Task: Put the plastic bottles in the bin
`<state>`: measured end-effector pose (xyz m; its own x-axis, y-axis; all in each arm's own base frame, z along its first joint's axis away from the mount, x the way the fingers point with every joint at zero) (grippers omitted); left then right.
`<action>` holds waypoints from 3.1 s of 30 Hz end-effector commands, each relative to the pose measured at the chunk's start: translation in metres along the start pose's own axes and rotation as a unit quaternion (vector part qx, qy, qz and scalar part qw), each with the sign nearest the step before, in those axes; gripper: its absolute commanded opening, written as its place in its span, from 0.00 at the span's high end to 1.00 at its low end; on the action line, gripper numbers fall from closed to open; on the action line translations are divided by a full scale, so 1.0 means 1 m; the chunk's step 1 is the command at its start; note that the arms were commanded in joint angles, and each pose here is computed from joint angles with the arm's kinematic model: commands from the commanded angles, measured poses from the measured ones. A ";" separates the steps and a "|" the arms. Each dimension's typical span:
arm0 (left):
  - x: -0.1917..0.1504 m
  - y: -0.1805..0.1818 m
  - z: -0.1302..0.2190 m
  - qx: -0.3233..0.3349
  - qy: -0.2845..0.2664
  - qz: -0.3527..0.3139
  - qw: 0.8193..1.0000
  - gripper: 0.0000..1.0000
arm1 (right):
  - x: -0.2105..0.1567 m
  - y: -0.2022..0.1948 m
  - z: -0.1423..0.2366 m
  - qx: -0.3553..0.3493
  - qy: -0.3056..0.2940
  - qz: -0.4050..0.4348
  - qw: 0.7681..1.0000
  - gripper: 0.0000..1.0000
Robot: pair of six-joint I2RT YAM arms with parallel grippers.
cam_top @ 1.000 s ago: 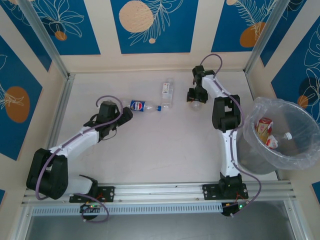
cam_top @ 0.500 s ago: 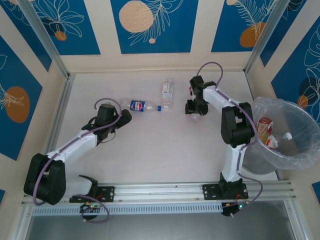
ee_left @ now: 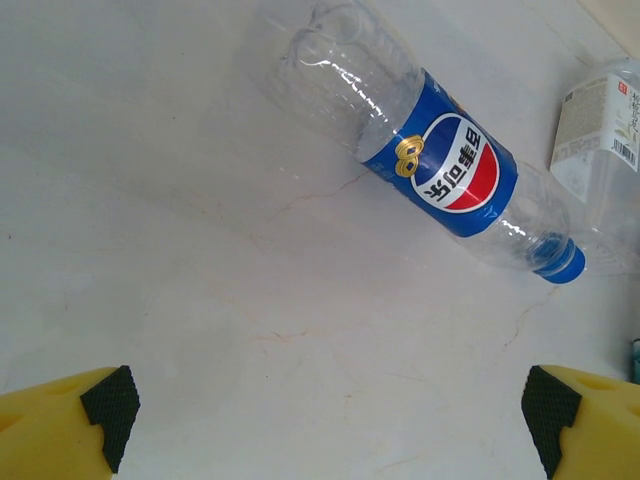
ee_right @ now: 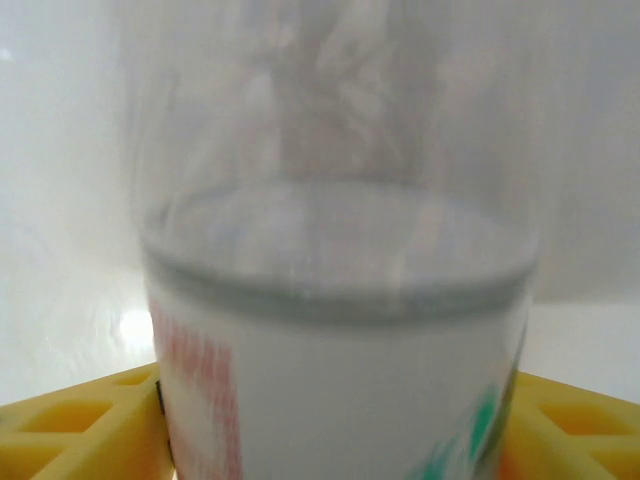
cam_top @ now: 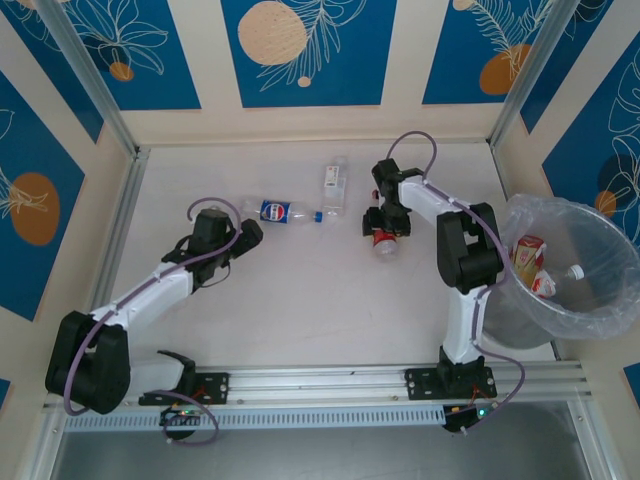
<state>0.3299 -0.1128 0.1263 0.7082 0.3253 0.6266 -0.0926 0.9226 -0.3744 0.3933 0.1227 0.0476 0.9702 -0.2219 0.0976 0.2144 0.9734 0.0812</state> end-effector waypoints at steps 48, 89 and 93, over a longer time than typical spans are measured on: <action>-0.003 -0.007 0.000 -0.029 0.013 0.005 0.999 0.01 | -0.018 0.010 0.237 0.192 -0.309 0.008 0.932 0.53; 0.017 -0.160 0.023 -0.236 0.013 -0.222 0.946 0.00 | -0.079 -0.274 0.392 -0.056 -0.611 -0.322 0.721 0.51; 0.017 -0.165 0.018 -0.242 0.021 -0.221 0.944 0.00 | -0.079 -0.285 0.379 -0.076 -0.597 -0.334 0.725 0.51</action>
<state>0.3419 -0.2479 0.2015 0.6467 -0.0633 0.7601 0.5043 0.7832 -0.3638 0.2171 -0.1483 0.3962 -0.1153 -0.4810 0.8691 0.6471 0.6274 0.4331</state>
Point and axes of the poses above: each hand's point on the last joint's axis, 136 mm out from that joint toward the fingers, its own z axis back along the fingers, its own y axis along the line the jaws close on, x = y × z, the point moved 1 cm from there along z, back along the fingers, and after that the axes turned 13 degrees about -z, right-handed, at the moved point
